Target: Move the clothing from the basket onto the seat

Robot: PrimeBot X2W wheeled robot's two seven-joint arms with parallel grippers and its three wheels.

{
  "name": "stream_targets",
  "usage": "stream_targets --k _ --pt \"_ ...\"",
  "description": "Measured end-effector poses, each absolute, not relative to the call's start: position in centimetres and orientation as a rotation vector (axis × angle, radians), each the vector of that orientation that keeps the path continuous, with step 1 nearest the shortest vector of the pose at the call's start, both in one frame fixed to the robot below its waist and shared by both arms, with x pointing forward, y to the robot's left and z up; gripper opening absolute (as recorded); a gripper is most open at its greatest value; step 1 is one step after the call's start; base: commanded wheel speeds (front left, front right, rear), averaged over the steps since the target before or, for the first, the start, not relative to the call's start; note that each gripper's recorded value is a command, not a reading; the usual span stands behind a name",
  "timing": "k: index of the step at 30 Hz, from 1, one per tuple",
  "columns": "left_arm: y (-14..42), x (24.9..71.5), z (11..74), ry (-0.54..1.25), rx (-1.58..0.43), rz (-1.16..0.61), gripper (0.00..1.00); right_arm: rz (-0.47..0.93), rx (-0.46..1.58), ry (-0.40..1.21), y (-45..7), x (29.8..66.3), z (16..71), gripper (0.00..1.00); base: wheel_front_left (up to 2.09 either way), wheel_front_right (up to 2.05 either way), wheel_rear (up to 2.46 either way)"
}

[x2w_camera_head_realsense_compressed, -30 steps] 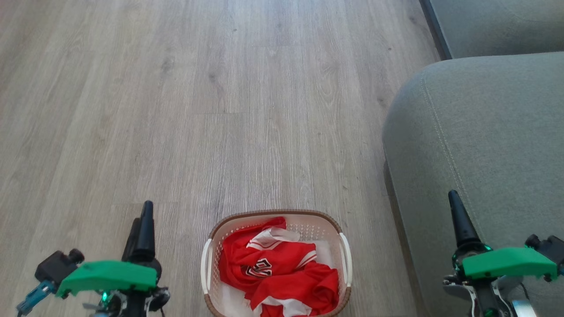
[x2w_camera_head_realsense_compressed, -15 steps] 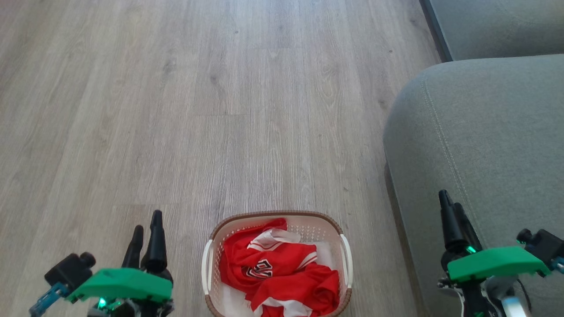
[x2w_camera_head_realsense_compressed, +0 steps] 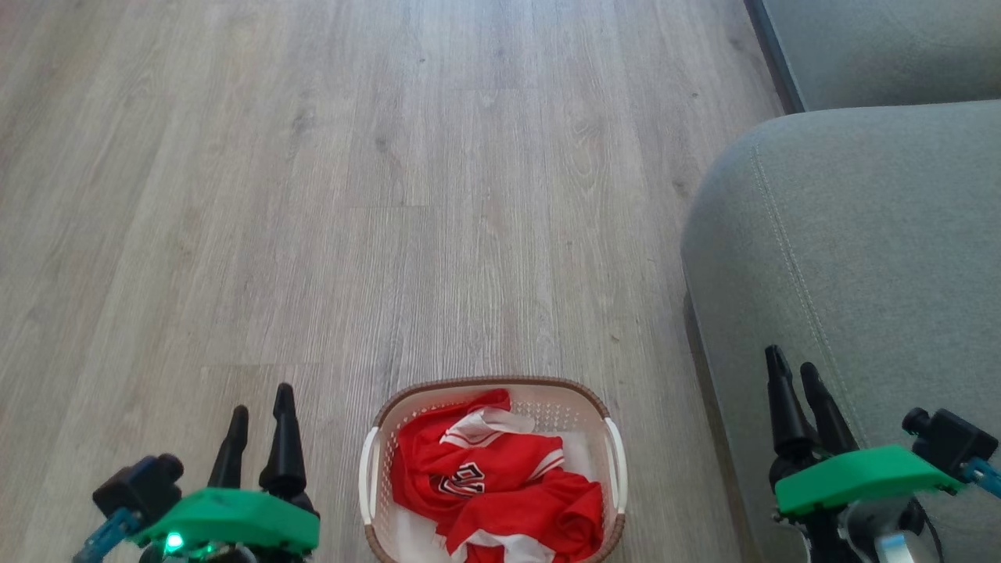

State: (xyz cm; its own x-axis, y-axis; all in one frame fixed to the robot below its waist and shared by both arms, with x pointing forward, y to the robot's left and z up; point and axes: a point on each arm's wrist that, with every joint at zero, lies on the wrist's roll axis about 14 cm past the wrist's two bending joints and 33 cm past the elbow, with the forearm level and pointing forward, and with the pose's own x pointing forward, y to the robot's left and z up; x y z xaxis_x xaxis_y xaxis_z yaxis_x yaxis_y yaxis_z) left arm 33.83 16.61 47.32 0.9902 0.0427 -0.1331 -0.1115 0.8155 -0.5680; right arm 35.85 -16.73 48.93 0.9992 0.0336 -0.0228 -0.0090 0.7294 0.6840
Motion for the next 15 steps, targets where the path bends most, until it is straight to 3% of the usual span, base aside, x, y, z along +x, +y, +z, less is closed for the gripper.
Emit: stream_targets --k 15 --pt "16.4 33.4 47.9 0.075 -0.428 0.073 1.00 0.067 0.584 -0.012 -16.0 36.0 50.1 1.00 0.00 0.00 0.00"
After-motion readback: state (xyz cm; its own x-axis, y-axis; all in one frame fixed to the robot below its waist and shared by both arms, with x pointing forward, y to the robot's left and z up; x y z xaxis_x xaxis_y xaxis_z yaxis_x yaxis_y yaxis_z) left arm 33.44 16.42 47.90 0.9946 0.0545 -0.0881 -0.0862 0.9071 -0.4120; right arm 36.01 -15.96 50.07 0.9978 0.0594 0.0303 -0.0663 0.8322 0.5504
